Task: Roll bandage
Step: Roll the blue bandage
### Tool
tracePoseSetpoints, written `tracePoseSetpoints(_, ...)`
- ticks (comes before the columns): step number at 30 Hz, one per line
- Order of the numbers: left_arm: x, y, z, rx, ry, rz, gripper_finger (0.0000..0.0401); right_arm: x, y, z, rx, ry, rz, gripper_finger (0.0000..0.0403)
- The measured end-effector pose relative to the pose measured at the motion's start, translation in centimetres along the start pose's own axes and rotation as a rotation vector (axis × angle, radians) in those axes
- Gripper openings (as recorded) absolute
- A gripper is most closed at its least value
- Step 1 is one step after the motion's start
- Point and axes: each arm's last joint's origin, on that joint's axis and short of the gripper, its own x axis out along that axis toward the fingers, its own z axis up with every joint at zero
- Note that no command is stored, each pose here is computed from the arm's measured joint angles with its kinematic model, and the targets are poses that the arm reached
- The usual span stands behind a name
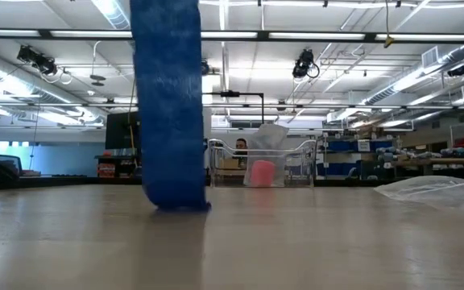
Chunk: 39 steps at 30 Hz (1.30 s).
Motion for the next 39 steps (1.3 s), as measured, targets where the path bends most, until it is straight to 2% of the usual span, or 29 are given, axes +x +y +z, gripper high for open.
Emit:
tracePoseSetpoints(5,-0.9,0.8,0.9,-0.027,-0.025,0.004,0.0018,-1.5,1.3,-1.1,-0.008,0.017,0.071,0.0086)
tracePoseSetpoints(10,-2.2,2.0,2.1,-0.052,-0.055,0.032,0.0018,0.0,4.9,-5.0,0.029,-0.025,0.189,0.0058)
tracePoseSetpoints(14,-3.3,3.4,2.9,-0.064,-0.069,0.082,0.0018,1.8,8.8,-9.6,0.112,-0.145,0.247,0.0056)
tracePoseSetpoints(19,-4.2,4.8,3.8,-0.064,-0.105,0.11,0.0018,3.4,13.8,-14.6,0.274,-0.389,0.265,0.0063)
tracePoseSetpoints(22,-4.3,5.4,4.1,-0.055,-0.115,0.128,0.0018,4.2,16.6,-16.8,0.309,-0.471,0.309,0.0064)
tracePoseSetpoints(25,-4.3,5.9,4.2,-0.059,-0.118,0.145,0.0018,4.9,18.4,-17.8,0.393,-0.484,0.307,0.0068)
tracePoseSetpoints(30,-4.0,6.5,4.0,-0.05,-0.102,0.174,0.0018,6.2,21.4,-18.9,0.422,-0.414,0.336,0.0112)
tracePoseSetpoints(35,-3.7,7.0,3.9,-0.045,-0.091,0.2,0.0018,7.2,23.6,-19.3,0.435,-0.373,0.24,0.0182)
tracePoseSetpoints(39,-3.6,7.2,3.9,-0.032,-0.093,0.211,0.0018,7.9,24.2,-19.6,0.521,-0.354,0.212,0.0228)
